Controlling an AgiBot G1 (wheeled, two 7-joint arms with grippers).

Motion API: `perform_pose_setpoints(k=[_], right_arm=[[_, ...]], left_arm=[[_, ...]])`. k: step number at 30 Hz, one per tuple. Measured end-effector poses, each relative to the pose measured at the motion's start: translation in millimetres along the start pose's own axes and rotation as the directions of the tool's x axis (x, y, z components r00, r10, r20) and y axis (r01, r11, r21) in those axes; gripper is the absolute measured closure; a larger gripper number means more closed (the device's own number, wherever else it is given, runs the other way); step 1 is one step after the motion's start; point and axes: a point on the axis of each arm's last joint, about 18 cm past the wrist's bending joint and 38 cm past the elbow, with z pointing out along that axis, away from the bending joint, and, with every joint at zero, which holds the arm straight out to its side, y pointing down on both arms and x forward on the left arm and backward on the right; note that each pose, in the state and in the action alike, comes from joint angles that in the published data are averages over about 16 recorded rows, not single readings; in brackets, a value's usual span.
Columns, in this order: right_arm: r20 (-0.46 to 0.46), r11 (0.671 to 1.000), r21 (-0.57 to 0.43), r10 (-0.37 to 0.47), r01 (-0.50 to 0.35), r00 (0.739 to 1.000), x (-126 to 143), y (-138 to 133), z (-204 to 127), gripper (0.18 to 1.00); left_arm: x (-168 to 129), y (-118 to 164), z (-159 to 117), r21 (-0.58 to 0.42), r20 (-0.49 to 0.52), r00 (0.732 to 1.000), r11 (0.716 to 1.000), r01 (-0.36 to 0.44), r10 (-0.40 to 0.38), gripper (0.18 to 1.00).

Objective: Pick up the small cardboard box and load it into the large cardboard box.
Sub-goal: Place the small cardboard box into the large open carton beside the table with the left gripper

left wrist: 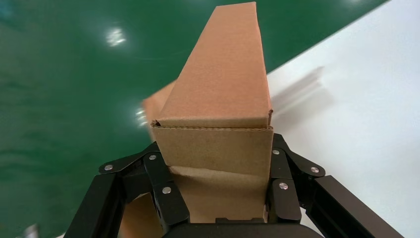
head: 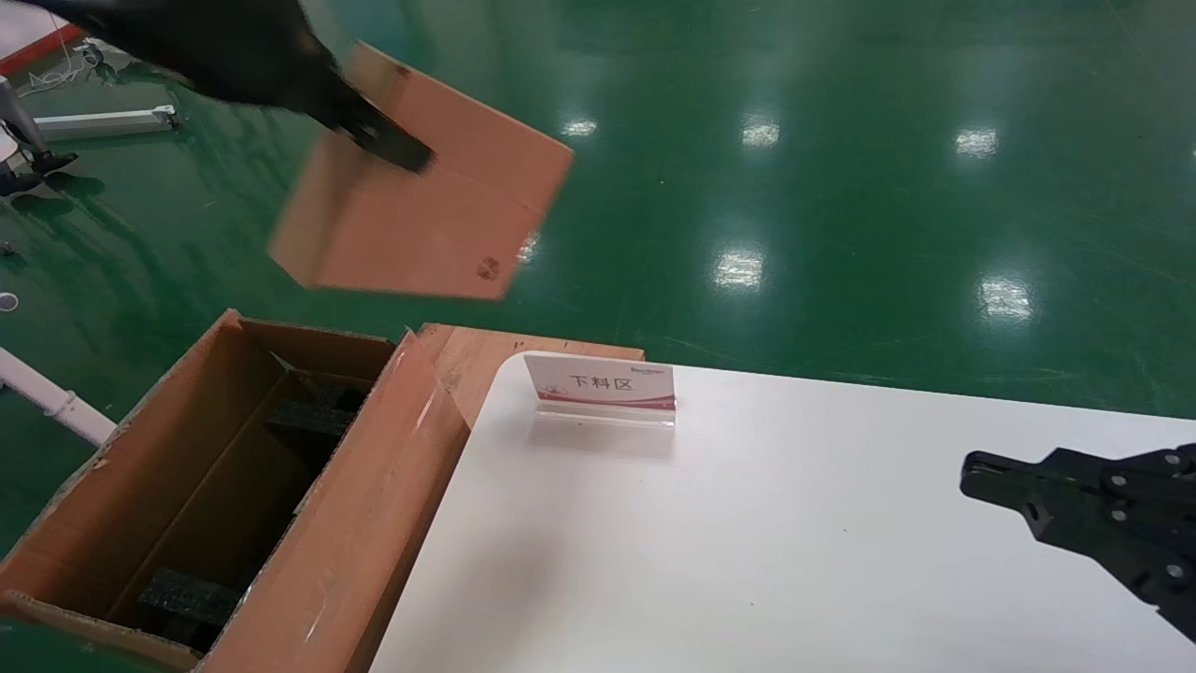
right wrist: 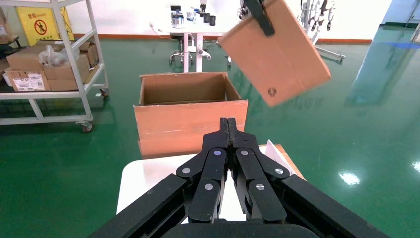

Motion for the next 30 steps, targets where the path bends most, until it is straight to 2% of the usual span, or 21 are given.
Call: perform_pose_setpoints(k=[7,15,20,30], right_arm=[[0.000,1.000,0.000,0.000,0.000,1.000,0,0,0,0.986],[0.000,1.000,0.000,0.000,0.000,1.000,0,0,0,0.960],[0.000,1.000,0.000,0.000,0.000,1.000,0,0,0,0.923],[0.000,1.000,0.000,0.000,0.000,1.000,0,0,0,0.760]], left_arm=[[-26,6,-28,-0.024,0.103,0.995,1.000,-0.001,0.003,0.808],[-45,23,-37,-0.112,0.174,0.984,0.994,-0.008,0.028,0.809],[-53,41,-32,-0.194,0.192,0.981,0.981,-0.003,0.041,0.810],[-67,96,-3,-0.345,0.163,0.987,0.937,0.056,0.001,0.810]])
